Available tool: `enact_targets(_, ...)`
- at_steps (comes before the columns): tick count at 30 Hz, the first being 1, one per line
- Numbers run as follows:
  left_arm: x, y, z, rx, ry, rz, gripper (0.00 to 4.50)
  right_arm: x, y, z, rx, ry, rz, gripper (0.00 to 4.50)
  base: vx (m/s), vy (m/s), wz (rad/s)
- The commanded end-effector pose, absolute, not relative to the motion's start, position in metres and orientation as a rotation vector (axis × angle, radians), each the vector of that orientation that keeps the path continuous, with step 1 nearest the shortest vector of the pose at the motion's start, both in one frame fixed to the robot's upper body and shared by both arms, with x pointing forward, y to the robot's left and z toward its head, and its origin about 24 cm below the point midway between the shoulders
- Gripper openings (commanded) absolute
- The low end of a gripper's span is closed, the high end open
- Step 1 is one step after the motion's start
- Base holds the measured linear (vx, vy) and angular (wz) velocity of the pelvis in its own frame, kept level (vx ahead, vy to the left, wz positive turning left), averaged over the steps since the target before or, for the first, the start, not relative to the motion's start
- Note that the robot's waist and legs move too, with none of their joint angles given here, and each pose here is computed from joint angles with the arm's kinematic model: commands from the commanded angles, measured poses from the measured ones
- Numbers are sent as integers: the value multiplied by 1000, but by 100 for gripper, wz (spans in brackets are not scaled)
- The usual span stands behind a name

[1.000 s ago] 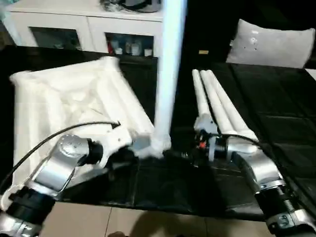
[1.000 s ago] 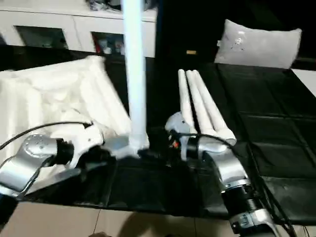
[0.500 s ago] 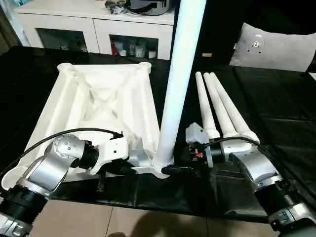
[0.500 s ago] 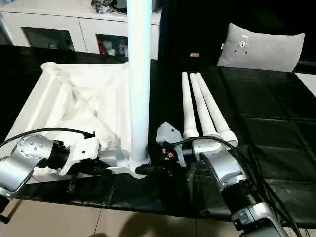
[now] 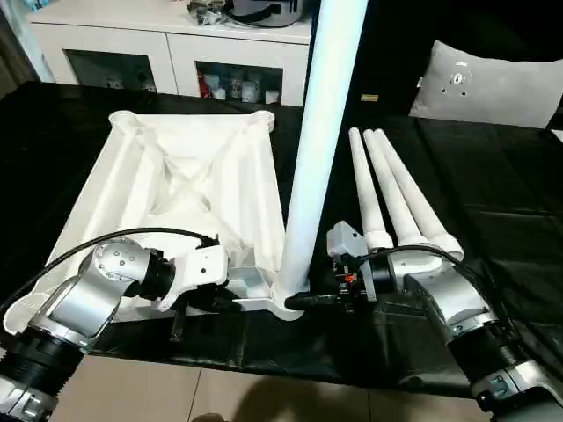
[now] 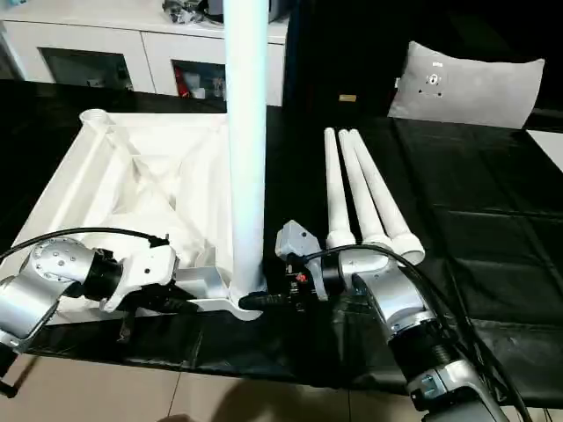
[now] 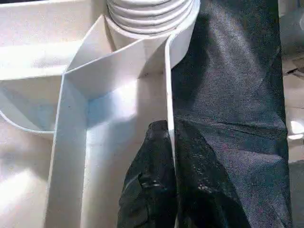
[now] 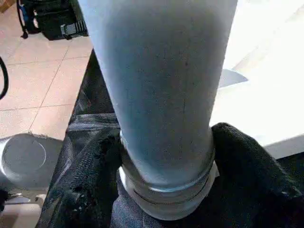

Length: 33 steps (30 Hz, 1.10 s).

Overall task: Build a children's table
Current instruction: Rotate leg to tighten

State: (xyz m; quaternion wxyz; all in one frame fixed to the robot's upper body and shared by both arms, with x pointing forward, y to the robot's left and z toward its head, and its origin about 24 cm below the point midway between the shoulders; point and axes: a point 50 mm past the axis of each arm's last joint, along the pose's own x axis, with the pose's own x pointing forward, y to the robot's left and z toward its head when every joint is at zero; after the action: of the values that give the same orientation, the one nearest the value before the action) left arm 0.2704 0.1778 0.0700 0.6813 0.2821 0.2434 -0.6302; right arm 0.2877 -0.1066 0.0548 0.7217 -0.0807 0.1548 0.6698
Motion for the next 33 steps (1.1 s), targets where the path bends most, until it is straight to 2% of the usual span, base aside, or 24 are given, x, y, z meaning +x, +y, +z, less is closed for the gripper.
enact_targets(1,272,170,79,640,493,-1422,0,286,-103,57,-140,327,1501,267,0,0,0)
enact_targets(4,273,166,79,584,487,-1358,0,284,-97,52,-90,345,1449,267,0,0,0)
enact_targets(7,275,158,82,492,478,-1231,0,283,-81,43,-52,369,1333,263,0,0,0)
enact_targets(11,277,139,87,360,471,-1069,0,292,-53,41,63,351,1131,260,0,0,0)
enact_targets(14,280,130,87,346,463,-1000,0,294,-44,39,69,358,1074,260,0,0,0)
enact_targets(16,287,112,88,287,444,-882,0,301,-33,37,88,378,941,260,0,0,0)
enact_targets(20,294,98,89,235,435,-791,0,303,-28,37,82,384,895,260,0,0,0)
enact_targets(22,300,93,92,220,423,-746,0,304,-28,38,107,371,877,260,0,0,0)
enact_targets(23,302,92,94,219,420,-734,0,307,-31,40,134,361,844,330,0,0,0)
enact_targets(25,302,94,93,234,425,-740,0,310,-35,41,138,354,820,337,0,0,0)
enact_targets(29,300,103,91,275,428,-751,0,316,-46,45,118,317,776,384,0,0,0)
enact_targets(31,299,108,91,283,432,-760,0,318,-51,49,112,294,773,384,0,0,0)
enact_targets(33,297,113,90,306,434,-776,0,317,-58,52,101,273,788,410,0,0,0)
